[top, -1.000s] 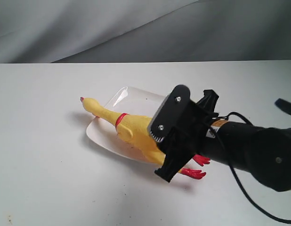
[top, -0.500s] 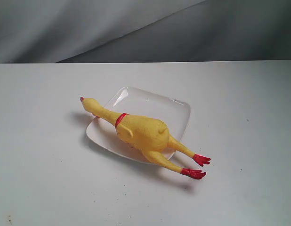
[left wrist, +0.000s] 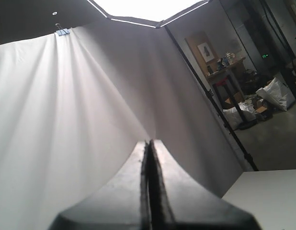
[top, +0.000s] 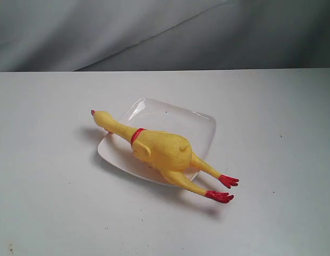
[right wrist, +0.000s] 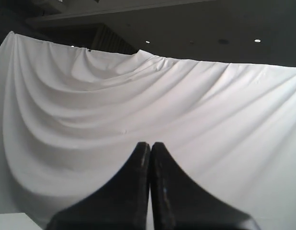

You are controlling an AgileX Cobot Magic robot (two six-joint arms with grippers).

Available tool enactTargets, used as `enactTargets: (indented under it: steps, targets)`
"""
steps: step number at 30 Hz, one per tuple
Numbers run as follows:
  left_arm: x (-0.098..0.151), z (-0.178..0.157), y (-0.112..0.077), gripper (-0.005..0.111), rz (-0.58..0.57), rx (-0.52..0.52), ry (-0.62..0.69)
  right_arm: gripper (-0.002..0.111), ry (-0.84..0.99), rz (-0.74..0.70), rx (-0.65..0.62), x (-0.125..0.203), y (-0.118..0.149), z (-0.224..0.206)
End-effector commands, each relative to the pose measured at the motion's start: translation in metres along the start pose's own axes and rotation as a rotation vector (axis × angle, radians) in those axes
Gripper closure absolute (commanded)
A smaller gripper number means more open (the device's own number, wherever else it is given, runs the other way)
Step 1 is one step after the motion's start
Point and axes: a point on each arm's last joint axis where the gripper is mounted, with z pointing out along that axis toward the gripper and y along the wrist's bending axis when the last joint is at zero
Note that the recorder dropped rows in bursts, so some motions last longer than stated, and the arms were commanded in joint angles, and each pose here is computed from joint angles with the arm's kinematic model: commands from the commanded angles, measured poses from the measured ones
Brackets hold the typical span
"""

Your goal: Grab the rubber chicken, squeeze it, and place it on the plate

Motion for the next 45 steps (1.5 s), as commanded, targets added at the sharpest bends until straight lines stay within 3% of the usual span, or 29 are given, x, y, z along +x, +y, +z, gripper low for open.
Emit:
enactTargets:
  steps: [1,6,9,16,20,24,26,30,35,38,45]
  targets:
    - [0.001,-0.001,0.0,0.107,-0.009,-0.006,0.0,0.108,-0.051,0.03,0.053,-0.005,-0.005,-0.007]
    - [0.001,-0.001,0.0,0.107,-0.009,-0.006,0.0,0.108,-0.085,0.249,0.135,-0.009,-0.01,-0.019]
    - [0.001,-0.001,0.0,0.107,-0.009,-0.006,0.0,0.108,-0.06,0.25,0.223,-0.002,-0.008,-0.025]
    - [0.001,-0.001,0.0,0.107,-0.009,-0.006,0.0,0.108,0.226,0.211,0.338,0.045,0.007,-0.027]
    - [0.001,-0.001,0.0,0.107,-0.009,-0.006,0.0,0.108,0.359,0.35,0.383,0.069,0.015,-0.028]
    - [0.001,-0.001,0.0,0.107,-0.009,-0.006,0.0,0.108,0.253,0.511,0.514,0.065,0.009,-0.027]
    - [0.001,-0.001,0.0,0.107,-0.009,-0.006,0.0,0.108,0.217,0.52,0.574,0.064,0.006,-0.029]
    - [0.001,-0.001,0.0,0.107,-0.009,-0.006,0.0,0.108,0.221,0.371,0.621,0.06,0.003,-0.035]
    - [0.001,-0.001,0.0,0.107,-0.009,-0.006,0.0,0.108,0.372,0.058,0.619,0.063,0.003,-0.041]
    - [0.001,-0.001,0.0,0.107,-0.009,-0.006,0.0,0.108,0.414,0.036,0.609,0.066,0.003,-0.042]
    - [0.001,-0.001,0.0,0.107,-0.009,-0.006,0.0,0.108,0.168,0.392,0.692,0.055,0.002,-0.043]
